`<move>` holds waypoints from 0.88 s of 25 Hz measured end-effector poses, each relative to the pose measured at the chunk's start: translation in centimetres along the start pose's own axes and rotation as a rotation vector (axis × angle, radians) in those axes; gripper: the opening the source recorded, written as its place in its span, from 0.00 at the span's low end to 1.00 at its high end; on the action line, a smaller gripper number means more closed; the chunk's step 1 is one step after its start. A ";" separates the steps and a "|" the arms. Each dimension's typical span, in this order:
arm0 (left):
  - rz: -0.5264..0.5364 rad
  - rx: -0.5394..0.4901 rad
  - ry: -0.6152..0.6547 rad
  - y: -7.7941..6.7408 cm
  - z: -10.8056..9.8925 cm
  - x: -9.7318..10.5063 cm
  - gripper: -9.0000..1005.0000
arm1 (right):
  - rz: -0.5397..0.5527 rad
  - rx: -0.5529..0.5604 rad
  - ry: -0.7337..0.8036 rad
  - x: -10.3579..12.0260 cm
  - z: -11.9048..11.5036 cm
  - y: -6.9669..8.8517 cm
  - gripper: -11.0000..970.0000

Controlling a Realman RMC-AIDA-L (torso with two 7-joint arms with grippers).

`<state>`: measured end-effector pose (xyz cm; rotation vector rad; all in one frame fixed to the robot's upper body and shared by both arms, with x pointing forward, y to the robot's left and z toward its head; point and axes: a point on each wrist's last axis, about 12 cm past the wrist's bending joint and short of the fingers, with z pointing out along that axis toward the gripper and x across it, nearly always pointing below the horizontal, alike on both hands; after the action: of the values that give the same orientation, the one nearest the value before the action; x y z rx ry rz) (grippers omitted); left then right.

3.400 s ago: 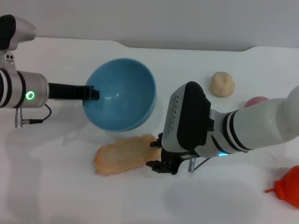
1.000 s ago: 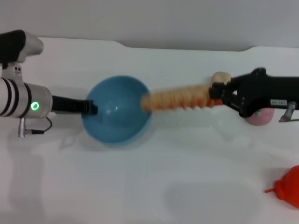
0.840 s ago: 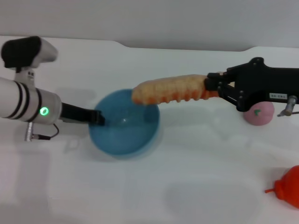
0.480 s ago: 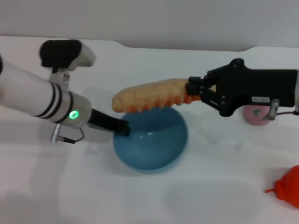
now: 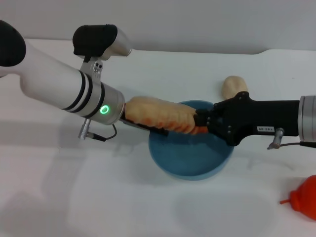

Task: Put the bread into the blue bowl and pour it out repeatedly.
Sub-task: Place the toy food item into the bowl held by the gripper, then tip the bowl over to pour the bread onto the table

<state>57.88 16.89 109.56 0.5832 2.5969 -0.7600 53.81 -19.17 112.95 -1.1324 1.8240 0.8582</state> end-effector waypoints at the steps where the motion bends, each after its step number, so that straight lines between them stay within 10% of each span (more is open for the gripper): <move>1: 0.003 0.002 -0.003 -0.1 0.0 -0.1 0.01 | 0.010 0.004 0.002 0.2 0.1 -0.1 0.08; 11: 0.013 0.025 -0.009 -0.6 -0.3 -0.5 0.01 | 0.035 0.020 0.010 0.3 0.6 -0.2 0.10; 22: -0.042 -0.058 -0.039 2.0 -1.5 -0.5 0.01 | 0.049 0.103 -0.023 0.8 -1.9 -0.5 0.42</move>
<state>58.90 19.11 110.12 0.4939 2.5927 -0.7000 53.48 -21.28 113.05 -1.0130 1.8614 0.7929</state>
